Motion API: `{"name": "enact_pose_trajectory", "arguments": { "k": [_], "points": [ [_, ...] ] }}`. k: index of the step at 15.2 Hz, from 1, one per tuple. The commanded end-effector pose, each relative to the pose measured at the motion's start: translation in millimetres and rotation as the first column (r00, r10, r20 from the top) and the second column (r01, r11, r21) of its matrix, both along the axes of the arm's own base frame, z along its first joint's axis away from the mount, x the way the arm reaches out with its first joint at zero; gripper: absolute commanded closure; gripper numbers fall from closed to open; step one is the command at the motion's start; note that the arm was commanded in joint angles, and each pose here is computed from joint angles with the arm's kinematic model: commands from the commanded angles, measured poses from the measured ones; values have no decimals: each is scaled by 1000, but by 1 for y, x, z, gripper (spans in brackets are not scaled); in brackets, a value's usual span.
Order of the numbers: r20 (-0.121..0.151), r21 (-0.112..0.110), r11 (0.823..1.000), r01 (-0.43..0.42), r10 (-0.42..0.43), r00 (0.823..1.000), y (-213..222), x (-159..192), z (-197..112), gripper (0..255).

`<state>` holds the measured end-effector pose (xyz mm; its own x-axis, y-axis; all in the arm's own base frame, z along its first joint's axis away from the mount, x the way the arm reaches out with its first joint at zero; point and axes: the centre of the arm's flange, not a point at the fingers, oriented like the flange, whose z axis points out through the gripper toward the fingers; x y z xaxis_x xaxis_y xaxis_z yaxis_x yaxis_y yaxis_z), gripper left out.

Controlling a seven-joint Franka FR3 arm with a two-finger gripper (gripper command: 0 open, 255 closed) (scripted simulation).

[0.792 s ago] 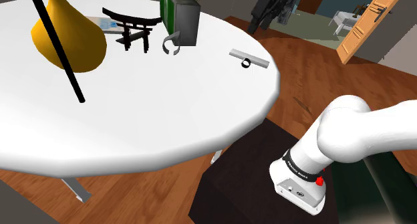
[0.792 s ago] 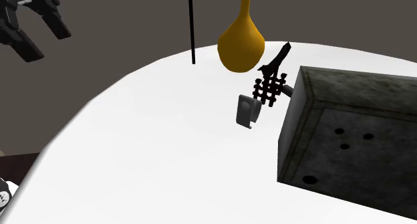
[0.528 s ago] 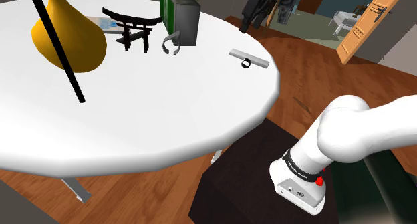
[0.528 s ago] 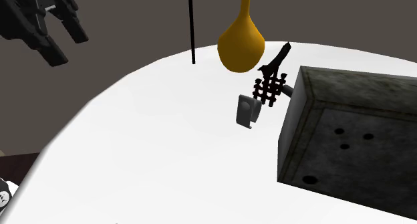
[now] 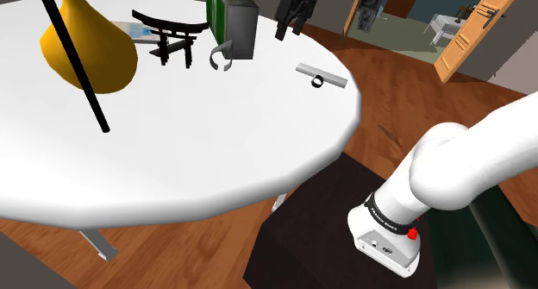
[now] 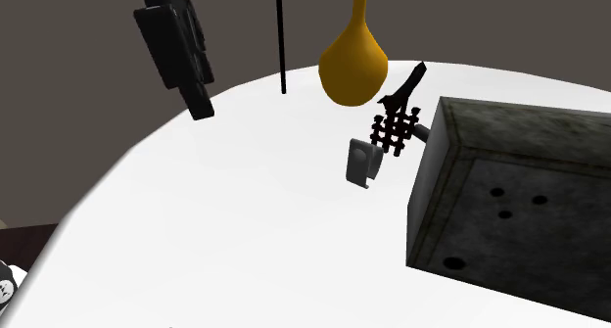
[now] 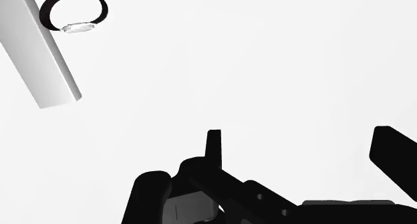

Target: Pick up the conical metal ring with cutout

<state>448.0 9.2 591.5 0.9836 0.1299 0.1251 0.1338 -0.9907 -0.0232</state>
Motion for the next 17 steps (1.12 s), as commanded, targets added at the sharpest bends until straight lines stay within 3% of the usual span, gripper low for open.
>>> {"name": "enact_pose_trajectory", "arguments": {
  "k": [1,15,17],
  "points": [
    [-15,-4,1000,-16,15,1000,2,28,-9,0],
    [-118,-27,992,-122,118,986,16,215,-79,0],
    [-122,-28,992,-126,122,985,17,221,-87,0]
  ]
}}
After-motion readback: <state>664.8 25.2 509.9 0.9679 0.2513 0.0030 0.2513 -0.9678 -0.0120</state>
